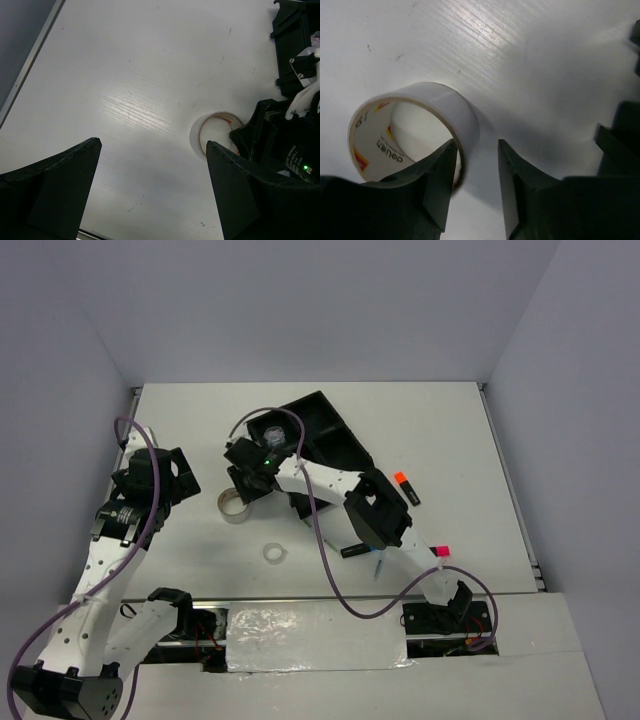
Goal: Sort the stationery into containers
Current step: Pick up the stationery from the center of the board, then place the stationery in the storage box.
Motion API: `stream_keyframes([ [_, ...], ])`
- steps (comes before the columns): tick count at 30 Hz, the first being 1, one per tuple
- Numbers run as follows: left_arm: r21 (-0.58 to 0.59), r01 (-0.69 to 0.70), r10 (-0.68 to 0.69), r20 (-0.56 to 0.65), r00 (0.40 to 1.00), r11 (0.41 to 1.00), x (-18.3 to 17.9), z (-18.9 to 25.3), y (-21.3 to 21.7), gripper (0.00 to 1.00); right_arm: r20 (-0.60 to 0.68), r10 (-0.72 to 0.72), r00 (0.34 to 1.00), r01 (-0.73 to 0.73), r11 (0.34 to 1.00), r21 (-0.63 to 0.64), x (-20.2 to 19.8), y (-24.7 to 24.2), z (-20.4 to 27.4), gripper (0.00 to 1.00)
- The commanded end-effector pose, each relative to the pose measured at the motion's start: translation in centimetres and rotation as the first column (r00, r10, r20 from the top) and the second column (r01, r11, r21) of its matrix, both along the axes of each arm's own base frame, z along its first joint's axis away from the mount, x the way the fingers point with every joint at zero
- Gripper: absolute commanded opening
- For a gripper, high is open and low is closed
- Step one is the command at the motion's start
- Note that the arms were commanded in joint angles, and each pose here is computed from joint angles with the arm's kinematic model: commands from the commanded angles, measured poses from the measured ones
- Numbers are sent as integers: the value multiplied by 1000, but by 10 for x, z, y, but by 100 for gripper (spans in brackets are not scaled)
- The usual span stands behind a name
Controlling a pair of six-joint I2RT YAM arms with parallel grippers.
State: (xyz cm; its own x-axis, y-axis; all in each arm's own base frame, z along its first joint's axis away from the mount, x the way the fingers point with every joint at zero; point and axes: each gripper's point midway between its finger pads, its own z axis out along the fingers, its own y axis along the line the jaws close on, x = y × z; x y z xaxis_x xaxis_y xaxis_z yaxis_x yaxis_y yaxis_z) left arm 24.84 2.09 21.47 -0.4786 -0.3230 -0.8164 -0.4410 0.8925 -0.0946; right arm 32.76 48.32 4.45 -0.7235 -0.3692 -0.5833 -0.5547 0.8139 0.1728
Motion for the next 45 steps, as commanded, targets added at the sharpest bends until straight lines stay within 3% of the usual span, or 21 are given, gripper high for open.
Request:
stream_keyframes([
  [1,6,-4,4,45,999,1000,3,9,2,99,4,15,1000,-15,1000,-5,-5,5,3,44],
  [3,4,-5,5,50,999,1000,3,10,2,99,2,24,1000,-24,1000,7,-8,7,5,33],
  [4,5,-4,4,51,999,1000,3,11,2,99,-3,27,1000,-27,1000,7,-10,5,3,16],
  [6,5,-4,4,54,999,1000,3,11,2,99,7,23,1000,-23,999,38,-10,8,13,4],
  [12,3,-5,4,57,998,1000,3,12,2,99,106,26,994,-41,989,144,3,2,102,5],
  [13,2,-3,3,57,998,1000,3,12,2,99,158,-5,987,-22,986,166,17,-5,132,5],
  [17,1,9,-9,57,998,1000,4,12,1,99,228,-166,959,135,980,147,77,-69,173,6],
  [21,-7,18,-18,54,998,1000,6,11,-1,99,242,-353,904,346,935,72,152,-164,173,6],
  [26,-10,21,-20,59,998,1000,6,11,-1,99,283,-505,815,498,861,102,214,-225,175,6],
  [33,-14,35,-35,31,999,999,9,5,-4,99,341,-550,763,521,834,180,248,-228,176,6],
  [45,-19,52,-52,23,998,998,11,2,-6,99,313,-536,784,526,841,124,256,-208,114,8],
])
